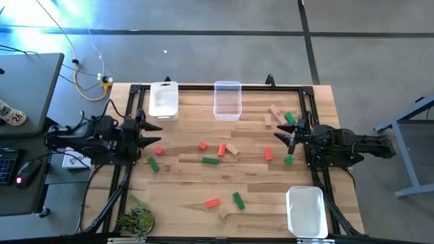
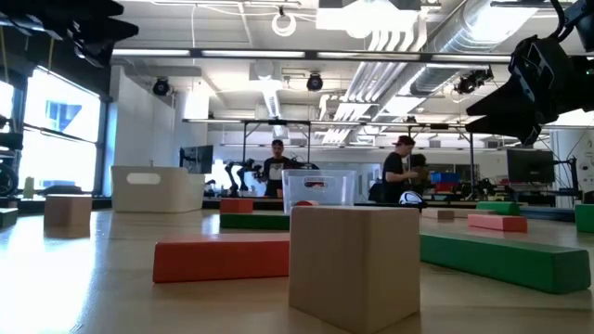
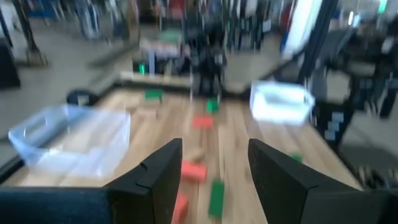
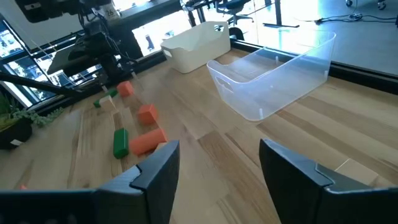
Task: Sort & place blocks by color
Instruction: Put the brown block into the top white bin
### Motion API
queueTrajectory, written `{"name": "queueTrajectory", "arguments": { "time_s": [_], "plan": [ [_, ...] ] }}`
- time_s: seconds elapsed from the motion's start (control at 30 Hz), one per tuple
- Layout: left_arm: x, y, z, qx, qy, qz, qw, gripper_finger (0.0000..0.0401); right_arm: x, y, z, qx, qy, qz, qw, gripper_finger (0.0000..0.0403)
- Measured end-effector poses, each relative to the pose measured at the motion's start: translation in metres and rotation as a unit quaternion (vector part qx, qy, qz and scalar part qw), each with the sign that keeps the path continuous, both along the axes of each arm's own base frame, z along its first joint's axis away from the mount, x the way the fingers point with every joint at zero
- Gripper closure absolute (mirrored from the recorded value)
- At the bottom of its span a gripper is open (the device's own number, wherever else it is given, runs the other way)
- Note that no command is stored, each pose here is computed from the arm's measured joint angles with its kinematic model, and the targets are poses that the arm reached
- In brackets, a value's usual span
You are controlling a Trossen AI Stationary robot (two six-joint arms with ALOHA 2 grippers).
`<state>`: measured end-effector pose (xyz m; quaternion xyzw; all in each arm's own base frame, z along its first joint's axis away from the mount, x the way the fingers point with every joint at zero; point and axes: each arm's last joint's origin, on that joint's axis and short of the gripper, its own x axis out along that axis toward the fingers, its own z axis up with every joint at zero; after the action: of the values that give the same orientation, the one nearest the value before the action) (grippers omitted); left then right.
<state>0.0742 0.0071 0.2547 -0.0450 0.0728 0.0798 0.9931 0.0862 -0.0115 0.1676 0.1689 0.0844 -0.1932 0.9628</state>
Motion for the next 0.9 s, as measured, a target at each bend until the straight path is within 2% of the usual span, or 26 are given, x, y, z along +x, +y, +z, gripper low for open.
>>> {"name": "queueTrajectory", "arguments": {
  "time_s": [0.1,0.23,0.4,0.53,0.67,0.9],
  "plan": [
    [0.002,0.000,0.012,-0.006,0.061,-0.006,0.998,0.0229,0.000,0.000,0.000,0.000,0.000,0.000,1.000,0.0194],
    [0.012,-0.001,0.029,-0.008,0.099,-0.024,0.995,0.0229,0.000,0.000,0.000,0.000,0.000,0.000,1.000,0.0194],
    [0.035,-0.001,0.040,-0.026,0.147,-0.044,0.988,0.0229,0.000,0.000,0.000,0.000,-0.001,-0.001,1.000,0.0194],
    [0.053,0.000,0.042,-0.035,0.209,-0.050,0.976,0.0229,0.000,0.000,0.000,0.000,0.000,-0.001,1.000,0.0194],
    [0.067,0.001,0.037,-0.047,0.300,-0.047,0.952,0.0229,0.000,0.000,0.000,0.000,0.000,-0.001,1.000,0.0194],
    [0.082,0.001,0.019,-0.077,0.433,-0.045,0.897,0.0229,0.000,0.000,0.000,0.000,0.000,-0.001,1.000,0.0194]
  ]
}}
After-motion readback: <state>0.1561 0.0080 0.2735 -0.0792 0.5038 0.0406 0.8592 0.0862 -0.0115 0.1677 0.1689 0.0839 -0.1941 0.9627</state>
